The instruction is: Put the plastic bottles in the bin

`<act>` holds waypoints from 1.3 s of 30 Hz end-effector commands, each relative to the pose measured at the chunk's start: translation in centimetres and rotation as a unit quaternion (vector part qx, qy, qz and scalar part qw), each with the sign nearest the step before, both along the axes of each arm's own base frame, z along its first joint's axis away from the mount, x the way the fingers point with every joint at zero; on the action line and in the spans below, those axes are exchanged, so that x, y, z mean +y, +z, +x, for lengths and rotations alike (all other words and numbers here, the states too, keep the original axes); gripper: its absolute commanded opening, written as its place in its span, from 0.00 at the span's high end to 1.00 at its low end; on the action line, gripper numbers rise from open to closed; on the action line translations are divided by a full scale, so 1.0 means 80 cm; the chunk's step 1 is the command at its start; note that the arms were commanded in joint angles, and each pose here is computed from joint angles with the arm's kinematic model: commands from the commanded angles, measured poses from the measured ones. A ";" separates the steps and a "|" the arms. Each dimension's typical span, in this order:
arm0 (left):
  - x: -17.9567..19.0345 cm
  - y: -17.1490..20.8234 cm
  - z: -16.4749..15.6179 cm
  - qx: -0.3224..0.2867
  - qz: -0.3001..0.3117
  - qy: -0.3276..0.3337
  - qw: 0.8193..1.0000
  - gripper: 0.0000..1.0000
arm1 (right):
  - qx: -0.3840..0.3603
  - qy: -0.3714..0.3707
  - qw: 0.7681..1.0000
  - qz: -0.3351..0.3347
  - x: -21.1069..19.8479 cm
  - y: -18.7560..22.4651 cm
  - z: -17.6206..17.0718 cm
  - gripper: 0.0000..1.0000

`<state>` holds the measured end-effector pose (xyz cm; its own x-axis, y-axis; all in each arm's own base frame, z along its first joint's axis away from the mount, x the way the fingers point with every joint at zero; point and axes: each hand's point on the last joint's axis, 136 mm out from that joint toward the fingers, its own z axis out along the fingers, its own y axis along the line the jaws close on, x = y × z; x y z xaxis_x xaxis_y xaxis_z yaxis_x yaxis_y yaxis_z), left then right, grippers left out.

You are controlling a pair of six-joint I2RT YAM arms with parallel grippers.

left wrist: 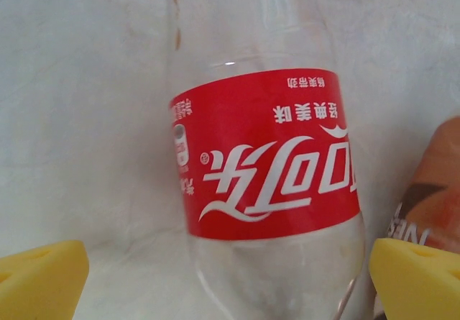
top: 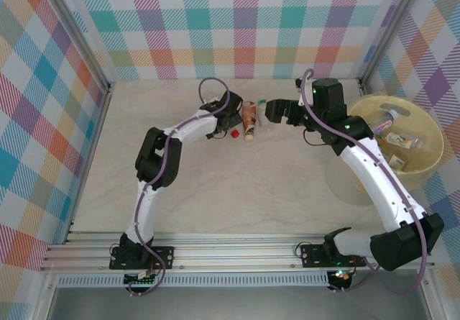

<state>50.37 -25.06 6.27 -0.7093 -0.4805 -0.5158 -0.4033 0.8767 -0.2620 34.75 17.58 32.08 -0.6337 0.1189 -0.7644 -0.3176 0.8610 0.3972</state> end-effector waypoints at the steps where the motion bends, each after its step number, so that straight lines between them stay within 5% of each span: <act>1: 0.002 -0.014 0.010 0.001 0.031 -0.003 1.000 0.01 | -0.011 0.003 1.000 -0.004 -0.001 0.008 -0.008 0.00; 11: 0.018 -0.036 0.027 -0.001 0.071 -0.013 0.997 0.10 | 0.001 0.004 1.000 -0.003 0.000 0.000 -0.008 0.00; 21: 0.018 -0.027 0.018 -0.011 0.073 -0.051 0.996 0.31 | 0.012 0.001 1.000 -0.002 -0.002 -0.009 -0.012 0.00; 39: 0.010 0.005 -0.121 -0.019 0.013 -0.193 0.981 0.50 | 0.037 0.010 0.999 0.027 0.007 -0.034 -0.024 0.00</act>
<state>41.65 -22.38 4.43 -0.8257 -0.2117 -0.5228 -0.1390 0.9747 -0.1751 33.13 17.45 28.51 -0.7027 0.1149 -0.7021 -0.2835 0.8599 0.4245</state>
